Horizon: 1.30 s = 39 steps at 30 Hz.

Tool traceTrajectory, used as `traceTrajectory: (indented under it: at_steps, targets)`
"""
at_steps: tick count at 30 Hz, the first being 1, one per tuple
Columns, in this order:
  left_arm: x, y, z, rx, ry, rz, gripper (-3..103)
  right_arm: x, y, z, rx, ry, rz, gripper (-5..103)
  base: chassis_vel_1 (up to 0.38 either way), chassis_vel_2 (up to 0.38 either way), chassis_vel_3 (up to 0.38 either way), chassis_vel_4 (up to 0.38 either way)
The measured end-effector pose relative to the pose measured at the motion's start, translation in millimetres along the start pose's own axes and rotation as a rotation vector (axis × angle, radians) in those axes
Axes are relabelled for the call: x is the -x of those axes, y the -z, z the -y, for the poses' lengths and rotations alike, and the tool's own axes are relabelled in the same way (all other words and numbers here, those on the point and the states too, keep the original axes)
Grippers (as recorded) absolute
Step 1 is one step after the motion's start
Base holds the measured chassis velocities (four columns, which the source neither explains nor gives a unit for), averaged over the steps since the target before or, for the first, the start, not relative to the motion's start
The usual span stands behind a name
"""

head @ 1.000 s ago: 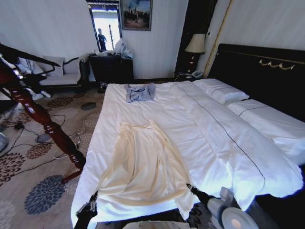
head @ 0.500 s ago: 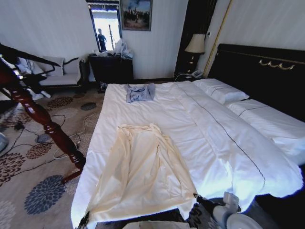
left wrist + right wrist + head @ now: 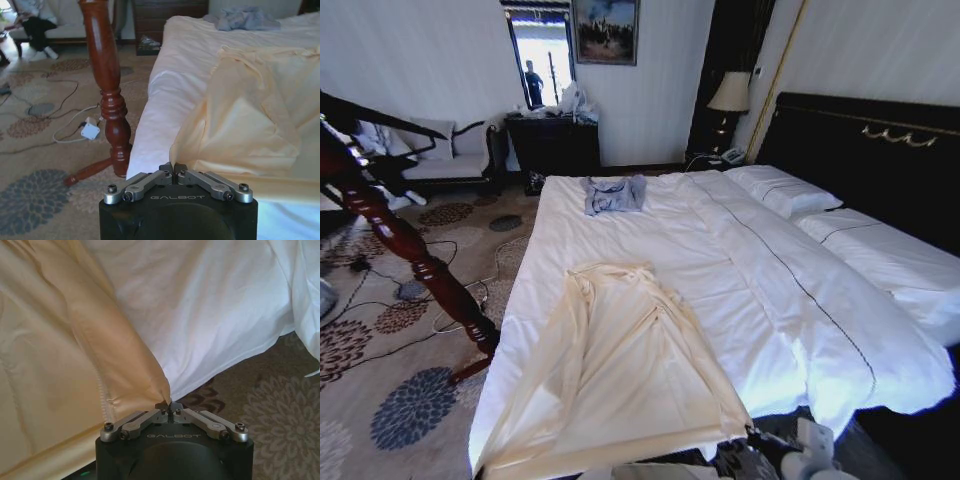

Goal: Pick up the clothes from the bed and hang them on the clothes hanger.

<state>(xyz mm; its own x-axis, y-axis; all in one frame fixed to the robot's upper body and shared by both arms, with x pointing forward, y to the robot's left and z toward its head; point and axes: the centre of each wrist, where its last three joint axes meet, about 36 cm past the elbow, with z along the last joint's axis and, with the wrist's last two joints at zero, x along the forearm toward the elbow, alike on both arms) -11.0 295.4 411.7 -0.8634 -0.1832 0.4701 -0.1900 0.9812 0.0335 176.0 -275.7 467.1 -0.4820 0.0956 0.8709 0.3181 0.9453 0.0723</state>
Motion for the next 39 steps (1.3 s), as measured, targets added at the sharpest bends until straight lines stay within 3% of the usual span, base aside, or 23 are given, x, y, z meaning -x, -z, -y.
traceTrajectory:
  at_steps: [3,18,25,33,35,39]
  targets:
    - [-4,-5,-3.7,0.043,-0.023,-0.013,0,0,-3,1,-0.021,-0.022,-0.002,0,0.000,0.000,0.000,0.000]
    - [3,-24,1.6,0.098,-0.033,-0.084,0,11,-14,5,-0.059,-0.094,-0.026,0,0.000,0.000,0.000,0.000]
    - [-11,-28,-9.9,0.178,-0.062,-0.130,0,7,-23,8,-0.106,-0.140,-0.036,0,0.000,0.000,0.000,0.000]
    - [-1,-37,-10.0,0.186,-0.043,-0.152,-1,17,-21,8,-0.094,-0.130,-0.031,0,0.000,0.000,0.000,0.000]
    - [6,-43,-11.0,0.189,-0.022,-0.158,7,20,-19,8,-0.085,-0.117,-0.026,-2,0.000,0.000,0.000,0.000]
    - [7,-45,-10.5,0.186,-0.027,-0.154,18,18,-18,8,-0.082,-0.104,-0.020,9,0.000,0.000,0.000,0.000]
